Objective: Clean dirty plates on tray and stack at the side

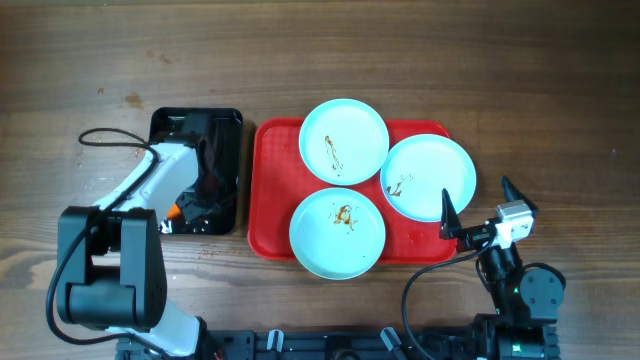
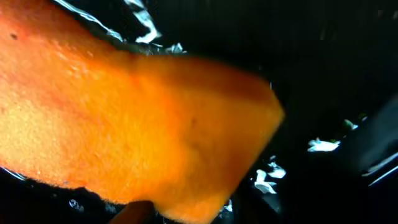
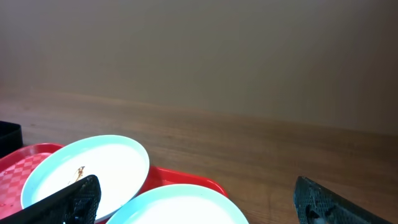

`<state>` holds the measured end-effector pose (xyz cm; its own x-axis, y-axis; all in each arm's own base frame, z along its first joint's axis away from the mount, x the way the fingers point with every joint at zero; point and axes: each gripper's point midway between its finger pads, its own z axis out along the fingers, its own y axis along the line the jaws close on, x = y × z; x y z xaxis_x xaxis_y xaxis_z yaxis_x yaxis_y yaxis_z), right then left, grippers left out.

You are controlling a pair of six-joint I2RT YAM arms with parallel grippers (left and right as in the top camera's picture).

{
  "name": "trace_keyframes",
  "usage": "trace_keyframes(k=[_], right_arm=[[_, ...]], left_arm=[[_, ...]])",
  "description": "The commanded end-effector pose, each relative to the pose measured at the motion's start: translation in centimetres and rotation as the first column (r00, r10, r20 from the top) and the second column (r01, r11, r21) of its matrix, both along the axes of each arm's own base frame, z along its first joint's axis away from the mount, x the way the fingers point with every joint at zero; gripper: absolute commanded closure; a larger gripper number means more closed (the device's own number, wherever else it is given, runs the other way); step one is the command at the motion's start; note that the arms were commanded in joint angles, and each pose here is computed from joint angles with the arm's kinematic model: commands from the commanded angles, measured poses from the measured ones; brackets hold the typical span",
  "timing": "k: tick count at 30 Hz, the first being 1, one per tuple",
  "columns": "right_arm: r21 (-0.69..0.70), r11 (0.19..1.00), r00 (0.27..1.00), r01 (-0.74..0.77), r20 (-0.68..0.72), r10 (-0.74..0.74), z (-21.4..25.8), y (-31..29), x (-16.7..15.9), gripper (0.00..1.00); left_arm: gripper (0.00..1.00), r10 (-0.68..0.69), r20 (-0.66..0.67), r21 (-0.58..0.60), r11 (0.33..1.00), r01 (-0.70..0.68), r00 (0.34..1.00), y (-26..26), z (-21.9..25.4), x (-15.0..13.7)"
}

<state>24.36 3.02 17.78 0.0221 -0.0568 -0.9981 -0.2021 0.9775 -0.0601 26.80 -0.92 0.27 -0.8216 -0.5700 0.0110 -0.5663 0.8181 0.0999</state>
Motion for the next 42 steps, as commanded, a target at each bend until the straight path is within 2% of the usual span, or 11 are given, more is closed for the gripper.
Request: trace_keyframes(k=[1,6,9,18,26,27,28,30,34,39,42], right_arm=[[0.005,1.000,1.000,-0.015,0.004,0.015,0.1,0.3,-0.1,0.00],[0.005,1.000,1.000,-0.015,0.005,0.015,0.1,0.3,-0.1,0.00],[0.005,1.000,1.000,-0.015,0.005,0.015,0.1,0.3,-0.1,0.00],[0.005,1.000,1.000,-0.015,0.005,0.015,0.1,0.3,-0.1,0.00],[0.005,1.000,1.000,-0.015,0.005,0.015,0.1,0.3,-0.1,0.00],[0.005,1.000,1.000,-0.015,0.004,0.015,0.1,0.3,-0.1,0.00],[0.005,1.000,1.000,-0.015,0.004,0.015,0.1,0.3,-0.1,0.00],[0.005,1.000,1.000,-0.015,0.004,0.015,0.1,0.3,-0.1,0.00],[0.005,1.000,1.000,-0.015,0.004,0.015,0.1,0.3,-0.1,0.00],[0.005,1.000,1.000,-0.015,0.004,0.015,0.1,0.3,-0.1,0.00],[0.005,1.000,1.000,-0.015,0.004,0.015,0.1,0.3,-0.1,0.00]], left_arm=[[0.68,0.003,0.034,0.128,0.992,-0.007,0.999,2.1,0.2,0.7],[0.68,0.000,0.068,0.187,0.982,-0.013,0.998,3.1,0.5,1.5],[0.96,0.000,0.093,0.185,0.983,-0.017,0.996,3.1,0.8,2.3],[0.96,-0.134,0.152,0.185,0.977,0.105,0.979,1.1,2.8,5.2],[0.96,-0.291,0.194,0.388,0.900,0.199,0.937,1.1,9.2,8.9],[0.69,-0.285,0.164,0.388,0.899,0.204,0.944,1.4,9.1,8.2],[0.27,-0.285,0.127,0.398,0.892,0.214,0.950,2.1,9.1,7.5],[0.14,-0.339,0.076,0.424,0.862,0.277,0.938,3.8,9.3,7.6],[0.19,-0.556,-0.027,0.323,0.782,0.533,0.831,6.7,8.5,7.9],[0.17,-0.788,0.247,-0.048,0.571,0.819,0.564,1.0,7.4,7.3],[0.17,-0.837,0.295,-0.073,0.461,0.884,0.461,-0.2,7.5,6.9]])
